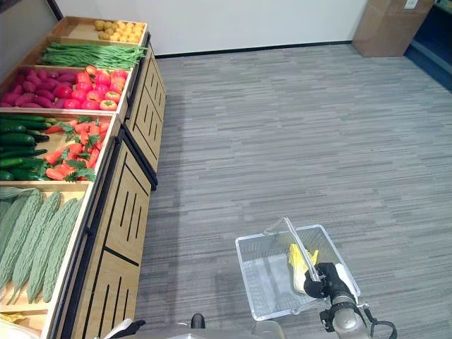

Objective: Get the vegetables into the basket

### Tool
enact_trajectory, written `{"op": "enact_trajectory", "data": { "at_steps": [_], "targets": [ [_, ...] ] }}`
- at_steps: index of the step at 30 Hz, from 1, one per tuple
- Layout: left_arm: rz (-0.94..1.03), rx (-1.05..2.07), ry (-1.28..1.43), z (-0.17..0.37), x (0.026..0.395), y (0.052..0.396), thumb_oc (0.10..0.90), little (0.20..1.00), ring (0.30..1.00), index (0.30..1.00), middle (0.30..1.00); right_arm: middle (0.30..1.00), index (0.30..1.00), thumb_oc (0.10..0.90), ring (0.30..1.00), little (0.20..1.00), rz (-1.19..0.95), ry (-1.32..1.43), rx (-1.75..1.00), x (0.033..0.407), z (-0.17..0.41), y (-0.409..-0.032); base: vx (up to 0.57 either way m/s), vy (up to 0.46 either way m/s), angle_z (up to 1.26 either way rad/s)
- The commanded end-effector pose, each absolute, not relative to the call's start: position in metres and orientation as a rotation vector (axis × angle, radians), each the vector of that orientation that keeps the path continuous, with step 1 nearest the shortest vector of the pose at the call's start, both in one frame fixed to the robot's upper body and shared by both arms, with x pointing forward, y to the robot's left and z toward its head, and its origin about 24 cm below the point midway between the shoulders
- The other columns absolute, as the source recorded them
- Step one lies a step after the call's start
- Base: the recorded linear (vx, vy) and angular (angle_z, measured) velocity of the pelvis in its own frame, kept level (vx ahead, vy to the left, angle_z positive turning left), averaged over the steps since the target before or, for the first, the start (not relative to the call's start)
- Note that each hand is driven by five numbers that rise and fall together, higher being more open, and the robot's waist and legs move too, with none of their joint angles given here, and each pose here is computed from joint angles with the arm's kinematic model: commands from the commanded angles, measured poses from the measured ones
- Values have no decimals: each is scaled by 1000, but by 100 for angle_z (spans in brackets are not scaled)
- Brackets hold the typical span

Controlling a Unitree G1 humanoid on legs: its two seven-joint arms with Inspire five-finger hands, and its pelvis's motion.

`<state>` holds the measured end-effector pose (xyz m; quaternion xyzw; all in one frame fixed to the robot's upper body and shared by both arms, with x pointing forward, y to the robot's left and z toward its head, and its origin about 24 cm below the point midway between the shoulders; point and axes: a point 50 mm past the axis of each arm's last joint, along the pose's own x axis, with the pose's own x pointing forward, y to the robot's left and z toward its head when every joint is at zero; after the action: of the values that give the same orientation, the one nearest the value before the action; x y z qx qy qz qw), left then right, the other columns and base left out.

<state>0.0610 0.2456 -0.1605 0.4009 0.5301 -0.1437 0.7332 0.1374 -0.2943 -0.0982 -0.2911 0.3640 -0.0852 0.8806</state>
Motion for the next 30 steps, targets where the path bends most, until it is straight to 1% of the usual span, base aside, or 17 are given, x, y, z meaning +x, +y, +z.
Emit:
{"op": "enact_trajectory", "data": {
  "at_steps": [1,7,15,18,19,20,21,27,30],
  "targets": [
    [-189,934,1157,-150,76,273,900,1000,1000,1000,1000,300,300,400,300,300,-204,506,-648,187,-59,-299,23,177,-5],
    [-123,949,1071,-141,98,281,900,1000,1000,1000,1000,300,300,400,300,300,-209,505,-648,191,-58,-299,38,107,-5],
    [-122,945,1076,-142,103,278,900,1000,1000,1000,1000,300,300,400,300,300,-178,460,-683,199,-51,-296,204,-26,3],
    [-123,929,1091,-145,99,274,900,1000,1000,1000,1000,300,300,400,300,300,-168,472,-695,194,-53,-297,393,-169,79],
    [-126,908,1125,-150,89,268,900,1000,1000,1000,1000,300,300,400,300,300,-169,500,-696,188,-56,-299,724,-590,92],
    [-165,894,1143,-155,79,258,900,1000,1000,1000,1000,300,300,400,300,300,-163,473,-716,188,-48,-305,612,-573,75],
    [-171,890,1138,-155,80,256,900,1000,1000,1000,1000,300,300,400,300,300,-165,471,-727,189,-47,-308,402,-455,61],
    [-191,906,1102,-156,90,247,900,1000,1000,1000,1000,300,300,400,300,300,-169,452,-760,193,-41,-312,71,-120,19],
    [-226,936,1118,-157,88,246,900,1000,1000,1000,1000,300,300,400,300,300,-174,458,-767,190,-40,-315,83,-99,11]
  ]
}}
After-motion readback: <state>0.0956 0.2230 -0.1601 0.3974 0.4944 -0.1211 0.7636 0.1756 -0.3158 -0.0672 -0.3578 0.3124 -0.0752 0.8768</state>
